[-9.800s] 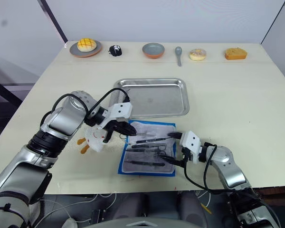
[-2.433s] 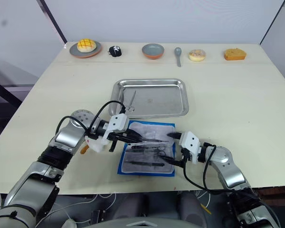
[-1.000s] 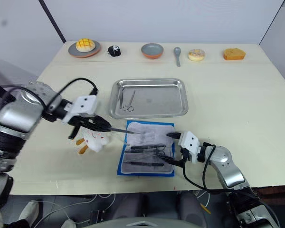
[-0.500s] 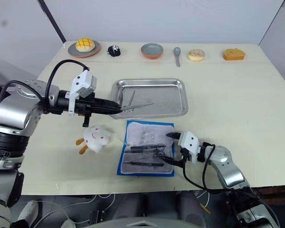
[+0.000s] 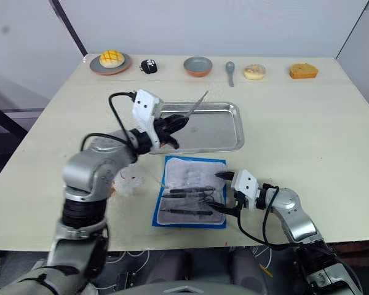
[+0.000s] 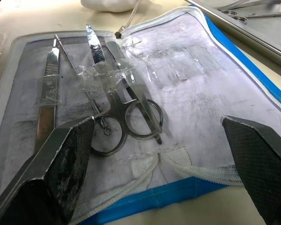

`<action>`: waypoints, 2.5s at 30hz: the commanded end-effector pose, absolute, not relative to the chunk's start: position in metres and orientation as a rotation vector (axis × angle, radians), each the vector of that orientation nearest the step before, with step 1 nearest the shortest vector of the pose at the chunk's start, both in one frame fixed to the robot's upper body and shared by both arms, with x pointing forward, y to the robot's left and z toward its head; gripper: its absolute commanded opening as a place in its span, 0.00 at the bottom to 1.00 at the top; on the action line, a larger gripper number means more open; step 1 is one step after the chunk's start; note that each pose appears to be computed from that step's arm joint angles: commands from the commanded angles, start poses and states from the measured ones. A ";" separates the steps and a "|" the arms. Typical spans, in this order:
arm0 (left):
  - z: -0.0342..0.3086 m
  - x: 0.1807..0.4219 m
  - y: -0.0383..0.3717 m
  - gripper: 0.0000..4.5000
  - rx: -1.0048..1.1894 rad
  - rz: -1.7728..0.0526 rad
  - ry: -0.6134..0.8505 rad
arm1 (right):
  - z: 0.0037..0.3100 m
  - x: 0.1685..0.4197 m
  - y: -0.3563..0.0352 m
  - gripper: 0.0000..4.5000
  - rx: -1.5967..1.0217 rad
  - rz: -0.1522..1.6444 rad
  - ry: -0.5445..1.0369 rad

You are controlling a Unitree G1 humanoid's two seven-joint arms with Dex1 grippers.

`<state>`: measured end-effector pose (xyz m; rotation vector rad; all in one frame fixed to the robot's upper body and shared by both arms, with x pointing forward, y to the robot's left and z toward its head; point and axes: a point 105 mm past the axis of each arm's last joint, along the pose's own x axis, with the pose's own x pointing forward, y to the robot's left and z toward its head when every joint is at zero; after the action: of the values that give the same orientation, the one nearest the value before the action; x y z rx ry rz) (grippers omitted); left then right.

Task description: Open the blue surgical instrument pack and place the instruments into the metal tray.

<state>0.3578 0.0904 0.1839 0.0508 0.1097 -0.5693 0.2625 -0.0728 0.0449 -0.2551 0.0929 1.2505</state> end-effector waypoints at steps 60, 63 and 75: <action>0.121 0.400 0.121 0.39 0.048 -0.131 0.380 | -0.006 0.251 -0.092 1.00 -0.257 1.193 0.327; 0.129 0.401 0.118 0.39 0.039 -0.143 0.351 | -0.007 0.251 -0.091 1.00 -0.257 1.192 0.327; 0.177 0.389 0.100 0.39 0.129 -0.477 0.093 | -0.007 0.250 -0.091 1.00 -0.253 1.192 0.327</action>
<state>0.3969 0.1072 0.1585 0.0957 0.1885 -0.3787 0.2623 -0.0730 0.0450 -0.2527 0.0879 1.2396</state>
